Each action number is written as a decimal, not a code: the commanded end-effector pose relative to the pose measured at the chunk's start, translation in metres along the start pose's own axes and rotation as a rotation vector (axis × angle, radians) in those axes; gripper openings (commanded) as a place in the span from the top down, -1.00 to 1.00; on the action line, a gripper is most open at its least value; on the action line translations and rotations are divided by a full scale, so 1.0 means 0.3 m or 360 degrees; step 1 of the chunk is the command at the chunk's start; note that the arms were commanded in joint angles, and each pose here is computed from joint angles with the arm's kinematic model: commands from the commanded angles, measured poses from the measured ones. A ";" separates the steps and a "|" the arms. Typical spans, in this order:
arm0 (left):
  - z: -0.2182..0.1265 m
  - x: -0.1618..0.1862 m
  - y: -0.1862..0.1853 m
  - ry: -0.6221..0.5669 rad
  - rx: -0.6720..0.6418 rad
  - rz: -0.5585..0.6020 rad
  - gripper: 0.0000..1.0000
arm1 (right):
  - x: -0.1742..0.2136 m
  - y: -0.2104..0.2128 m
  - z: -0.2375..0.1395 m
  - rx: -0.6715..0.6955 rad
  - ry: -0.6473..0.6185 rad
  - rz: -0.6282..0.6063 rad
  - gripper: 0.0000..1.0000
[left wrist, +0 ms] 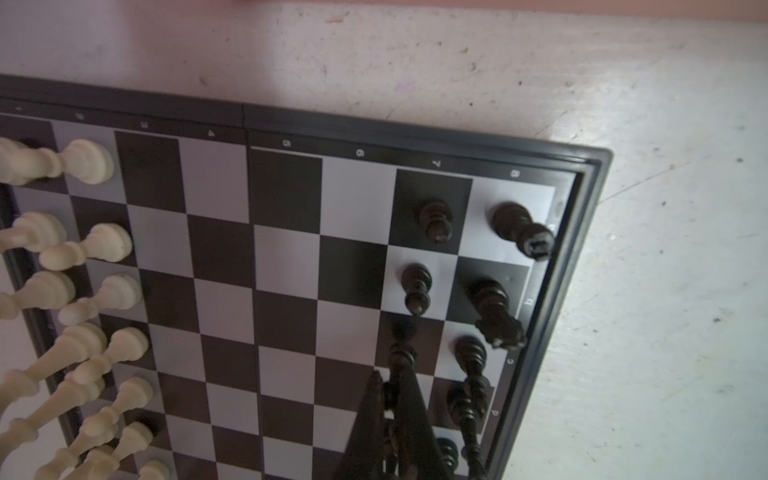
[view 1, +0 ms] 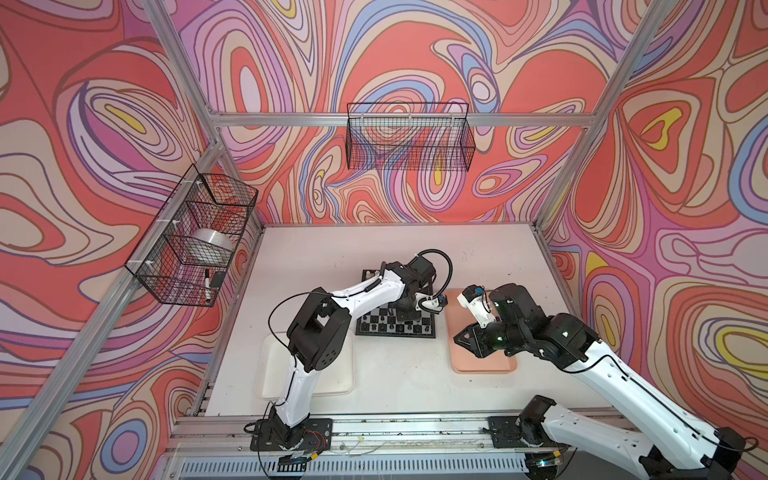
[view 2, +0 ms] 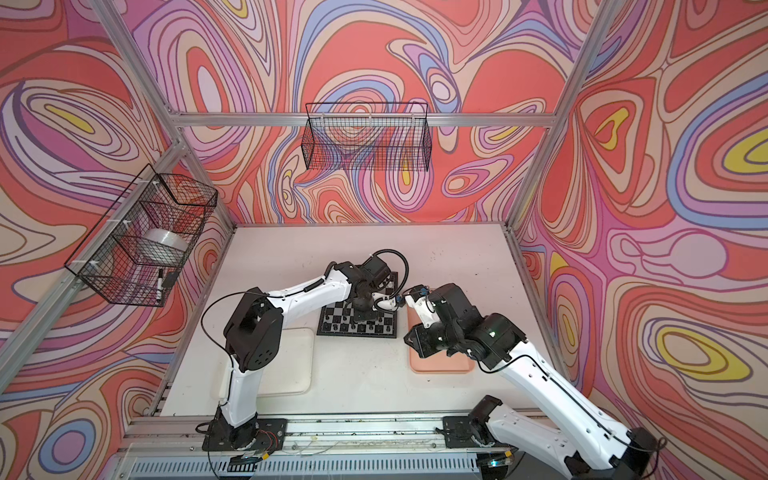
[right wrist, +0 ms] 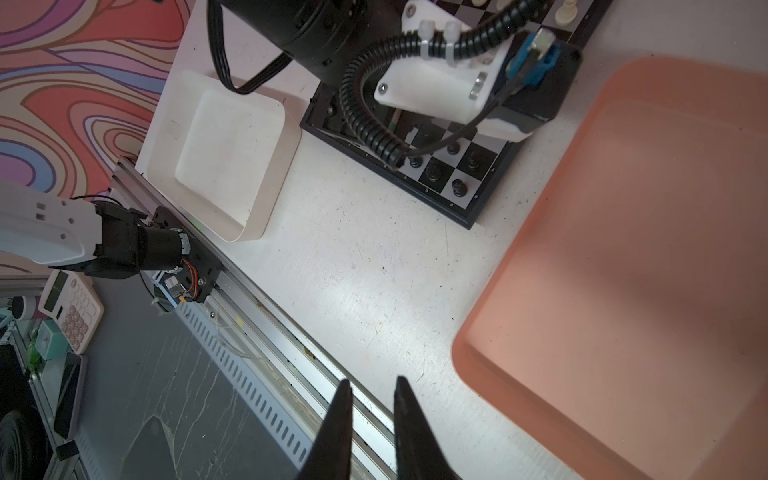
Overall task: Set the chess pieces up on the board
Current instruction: 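Lower the black pawn onto the remaining empty square among the black pawns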
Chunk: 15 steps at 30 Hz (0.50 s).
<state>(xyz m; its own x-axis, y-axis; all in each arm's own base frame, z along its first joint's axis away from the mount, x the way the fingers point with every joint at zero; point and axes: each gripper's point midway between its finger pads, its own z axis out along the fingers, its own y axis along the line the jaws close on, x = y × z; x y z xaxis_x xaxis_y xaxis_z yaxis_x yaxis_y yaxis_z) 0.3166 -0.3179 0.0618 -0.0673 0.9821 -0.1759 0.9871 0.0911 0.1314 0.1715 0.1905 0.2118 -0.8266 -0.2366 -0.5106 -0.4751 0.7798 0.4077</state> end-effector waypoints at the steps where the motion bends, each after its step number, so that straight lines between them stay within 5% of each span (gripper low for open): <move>1: 0.020 -0.003 -0.017 0.0013 0.0025 0.0039 0.91 | 0.017 -0.012 0.003 0.0021 0.0009 0.0010 0.62; 15: 0.036 0.011 -0.033 0.0041 0.0041 0.0051 0.88 | 0.019 -0.017 0.009 0.0032 0.0015 0.0008 0.62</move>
<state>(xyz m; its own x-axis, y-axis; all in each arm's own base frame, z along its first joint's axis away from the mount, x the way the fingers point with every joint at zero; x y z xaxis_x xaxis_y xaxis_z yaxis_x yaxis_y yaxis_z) 0.3151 -0.3190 0.0606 -0.0631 0.9827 -0.1739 0.9878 0.0864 0.1297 0.1714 0.1891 0.2076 -0.8300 -0.2385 -0.5042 -0.4700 0.7858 0.4021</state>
